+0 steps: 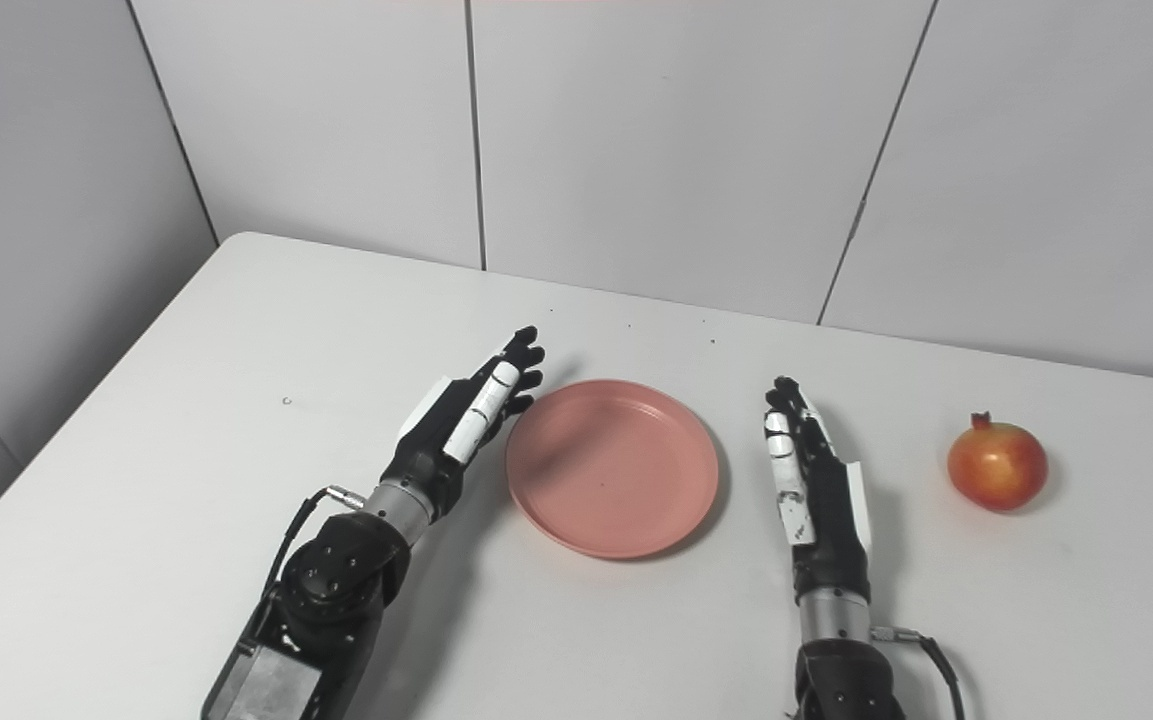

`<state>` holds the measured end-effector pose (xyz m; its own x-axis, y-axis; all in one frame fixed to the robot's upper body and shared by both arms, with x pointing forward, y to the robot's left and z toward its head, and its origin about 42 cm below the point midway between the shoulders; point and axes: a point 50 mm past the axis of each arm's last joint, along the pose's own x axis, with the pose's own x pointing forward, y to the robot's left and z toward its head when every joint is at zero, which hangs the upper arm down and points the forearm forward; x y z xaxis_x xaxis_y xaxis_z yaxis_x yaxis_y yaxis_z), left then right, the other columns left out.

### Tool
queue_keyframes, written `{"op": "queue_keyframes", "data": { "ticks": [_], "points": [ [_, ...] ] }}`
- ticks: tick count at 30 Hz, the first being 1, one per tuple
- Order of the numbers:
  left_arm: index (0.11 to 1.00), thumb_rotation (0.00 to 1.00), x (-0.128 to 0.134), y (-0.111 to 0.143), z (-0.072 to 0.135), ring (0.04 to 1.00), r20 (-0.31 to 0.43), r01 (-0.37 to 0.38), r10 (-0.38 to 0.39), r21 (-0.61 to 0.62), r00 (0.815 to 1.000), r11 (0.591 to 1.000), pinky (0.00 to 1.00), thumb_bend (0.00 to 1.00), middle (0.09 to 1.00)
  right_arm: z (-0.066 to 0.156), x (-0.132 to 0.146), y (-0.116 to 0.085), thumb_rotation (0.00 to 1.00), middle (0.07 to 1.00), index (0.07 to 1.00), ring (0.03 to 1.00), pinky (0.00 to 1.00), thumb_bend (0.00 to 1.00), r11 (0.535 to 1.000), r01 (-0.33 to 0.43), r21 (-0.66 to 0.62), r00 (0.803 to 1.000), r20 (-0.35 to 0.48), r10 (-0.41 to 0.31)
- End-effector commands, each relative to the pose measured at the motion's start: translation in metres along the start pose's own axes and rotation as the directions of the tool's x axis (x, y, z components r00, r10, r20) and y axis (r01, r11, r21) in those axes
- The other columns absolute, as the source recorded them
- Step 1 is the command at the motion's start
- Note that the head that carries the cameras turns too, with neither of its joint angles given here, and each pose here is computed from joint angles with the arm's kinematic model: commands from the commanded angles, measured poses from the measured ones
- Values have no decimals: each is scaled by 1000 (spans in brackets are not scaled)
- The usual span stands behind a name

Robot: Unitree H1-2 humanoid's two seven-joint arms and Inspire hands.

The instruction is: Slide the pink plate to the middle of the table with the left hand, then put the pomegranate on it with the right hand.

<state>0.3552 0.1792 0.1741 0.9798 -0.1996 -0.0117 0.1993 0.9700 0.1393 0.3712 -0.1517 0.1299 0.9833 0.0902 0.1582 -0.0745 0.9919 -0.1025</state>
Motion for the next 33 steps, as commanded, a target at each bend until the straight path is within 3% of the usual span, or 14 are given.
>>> {"op": "queue_keyframes", "data": {
  "ticks": [1,33],
  "points": [
    [978,1000,3,-1,13,957,44,11,-12,18,999,1000,946,702,968,-1,-3,4,993,882,887,884,882,423,1000,10,13,1000,4,-10],
    [985,1000,2,-17,16,974,31,78,-79,56,996,995,944,647,986,1,-4,3,1000,874,879,875,868,418,1000,22,2,1000,4,-22]
  ]
}}
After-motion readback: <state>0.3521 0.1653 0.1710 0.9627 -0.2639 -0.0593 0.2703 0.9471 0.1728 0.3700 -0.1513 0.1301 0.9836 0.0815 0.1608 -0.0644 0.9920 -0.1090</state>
